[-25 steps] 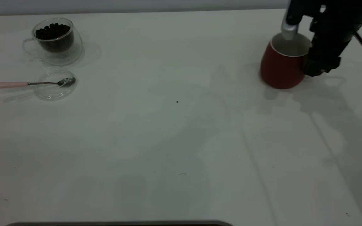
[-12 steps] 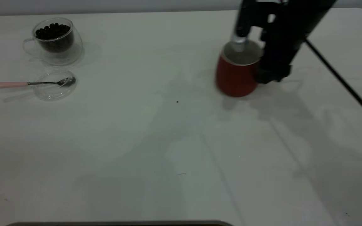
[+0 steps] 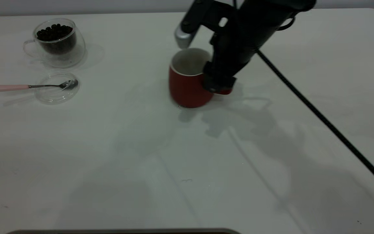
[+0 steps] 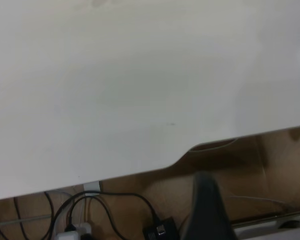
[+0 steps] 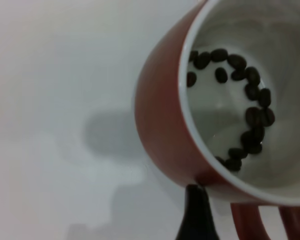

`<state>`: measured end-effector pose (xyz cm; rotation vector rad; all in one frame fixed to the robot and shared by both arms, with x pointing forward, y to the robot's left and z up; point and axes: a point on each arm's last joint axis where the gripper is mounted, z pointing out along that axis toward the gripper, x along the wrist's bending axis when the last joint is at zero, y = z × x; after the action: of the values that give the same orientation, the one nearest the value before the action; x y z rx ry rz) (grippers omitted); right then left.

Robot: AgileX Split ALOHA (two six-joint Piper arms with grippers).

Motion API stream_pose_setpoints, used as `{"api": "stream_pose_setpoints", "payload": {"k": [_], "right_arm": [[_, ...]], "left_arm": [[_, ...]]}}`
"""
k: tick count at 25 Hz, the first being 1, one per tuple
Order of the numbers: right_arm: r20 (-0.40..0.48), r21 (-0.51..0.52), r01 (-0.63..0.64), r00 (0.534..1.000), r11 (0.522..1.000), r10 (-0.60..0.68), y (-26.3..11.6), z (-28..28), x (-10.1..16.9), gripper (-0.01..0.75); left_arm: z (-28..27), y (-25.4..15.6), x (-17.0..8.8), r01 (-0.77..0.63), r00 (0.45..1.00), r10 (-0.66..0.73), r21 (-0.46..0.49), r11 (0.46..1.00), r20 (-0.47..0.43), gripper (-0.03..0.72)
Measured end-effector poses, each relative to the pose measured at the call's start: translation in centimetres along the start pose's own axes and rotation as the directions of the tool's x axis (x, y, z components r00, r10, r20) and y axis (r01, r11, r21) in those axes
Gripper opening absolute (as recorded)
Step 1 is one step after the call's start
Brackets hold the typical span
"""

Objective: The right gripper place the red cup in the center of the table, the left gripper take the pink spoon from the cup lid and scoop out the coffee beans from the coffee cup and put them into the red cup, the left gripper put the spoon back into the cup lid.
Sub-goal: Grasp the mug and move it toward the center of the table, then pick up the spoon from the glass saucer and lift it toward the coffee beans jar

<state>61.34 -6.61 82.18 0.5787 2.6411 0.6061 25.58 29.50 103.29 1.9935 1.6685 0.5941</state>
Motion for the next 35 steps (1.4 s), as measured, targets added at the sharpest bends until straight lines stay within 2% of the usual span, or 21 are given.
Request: {"api": "stream_pose_setpoints", "payload": {"k": [5, 8, 13, 15, 18, 22, 26, 35], "right_arm": [[-0.001, -0.027, 0.005, 1.0, 1.0, -0.005, 1.2, 0.0, 1.5, 0.596], [-0.041, -0.025, -0.016, 0.999, 1.0, 0.015, 1.8, -1.2, 1.3, 0.596], [-0.139, -0.049, -0.146, 0.981, 0.988, 0.138, 4.1, -8.6, -1.0, 0.596], [-0.212, -0.011, -0.2, 0.958, 0.98, 0.193, 4.3, -12.0, -1.5, 0.596], [-0.256, 0.055, -0.233, 0.937, 0.971, 0.239, 4.4, -17.2, -1.8, 0.596], [-0.205, 0.141, -0.29, 0.927, 0.946, 0.315, 4.0, -23.9, -1.6, 0.596], [-0.123, 0.182, -0.36, 0.915, 0.915, 0.385, 1.9, -29.1, -0.3, 0.596], [-0.104, 0.216, -0.45, 0.872, 0.866, 0.479, -4.5, -36.2, 5.1, 0.594]], "left_arm": [[0.0, 0.0, 0.0, 0.0, 1.0, 0.0, 0.0, 1.0, 0.0, 0.575], [0.0, 0.0, 0.0, 0.0, 1.0, 0.0, 0.0, 1.0, 0.0, 0.575], [0.0, 0.0, 0.0, 0.0, 1.0, 0.0, 0.0, 1.0, 0.0, 0.575], [0.0, 0.0, 0.0, 0.0, 1.0, 0.0, 0.0, 1.0, 0.0, 0.575], [0.0, 0.0, 0.0, 0.0, 1.0, 0.0, 0.0, 1.0, 0.0, 0.575], [0.0, 0.0, 0.0, 0.001, 1.0, -0.001, 0.0, 1.0, 0.0, 0.575], [0.0, 0.0, 0.0, 0.001, 1.0, -0.001, 0.0, 1.0, 0.0, 0.575], [0.0, 0.0, 0.0, 0.001, 1.0, -0.001, 0.0, 1.0, 0.0, 0.575]]}}
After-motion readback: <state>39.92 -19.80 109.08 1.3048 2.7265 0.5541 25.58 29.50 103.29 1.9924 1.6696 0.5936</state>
